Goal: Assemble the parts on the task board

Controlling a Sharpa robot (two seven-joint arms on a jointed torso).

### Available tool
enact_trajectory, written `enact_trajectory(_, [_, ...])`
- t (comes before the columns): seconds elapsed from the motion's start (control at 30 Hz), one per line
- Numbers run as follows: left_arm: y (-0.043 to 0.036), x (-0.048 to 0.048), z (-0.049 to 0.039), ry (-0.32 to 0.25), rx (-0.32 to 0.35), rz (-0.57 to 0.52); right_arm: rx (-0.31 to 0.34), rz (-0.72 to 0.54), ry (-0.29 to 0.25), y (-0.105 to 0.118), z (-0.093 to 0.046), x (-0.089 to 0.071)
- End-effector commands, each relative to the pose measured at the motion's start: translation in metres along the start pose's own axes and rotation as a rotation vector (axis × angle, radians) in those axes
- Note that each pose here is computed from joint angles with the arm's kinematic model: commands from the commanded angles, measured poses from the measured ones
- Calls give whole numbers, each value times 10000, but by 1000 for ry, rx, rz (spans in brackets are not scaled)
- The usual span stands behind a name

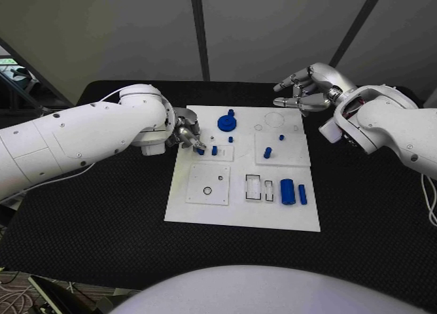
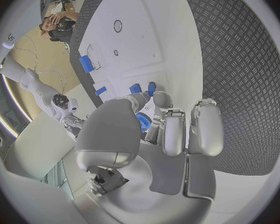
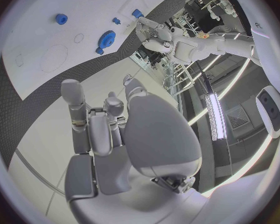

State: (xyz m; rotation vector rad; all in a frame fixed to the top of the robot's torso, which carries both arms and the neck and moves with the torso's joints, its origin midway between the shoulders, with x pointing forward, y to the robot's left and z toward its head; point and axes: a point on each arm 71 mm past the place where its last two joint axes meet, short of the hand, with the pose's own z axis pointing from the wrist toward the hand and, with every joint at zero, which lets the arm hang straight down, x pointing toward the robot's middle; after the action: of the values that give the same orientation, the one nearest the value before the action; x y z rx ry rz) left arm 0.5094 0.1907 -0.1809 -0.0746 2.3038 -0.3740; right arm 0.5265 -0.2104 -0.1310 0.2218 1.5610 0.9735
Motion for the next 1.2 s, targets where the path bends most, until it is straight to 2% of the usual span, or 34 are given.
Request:
enact_trajectory(0.03, [-9,41,15,23,-6,16,-12,-1,5,18,3,-1])
enact_trajectory(0.33, [23,25,38,20,-22,-39,-11,-1,5,16,3,-2])
enact_trajectory(0.73, [13,22,59,14,-49,-51,-11,-2,4,13,1,-6])
enact_trajectory(1.2, [43,5,79,9,-65,-58,-7,-3,6,4,-5,-12])
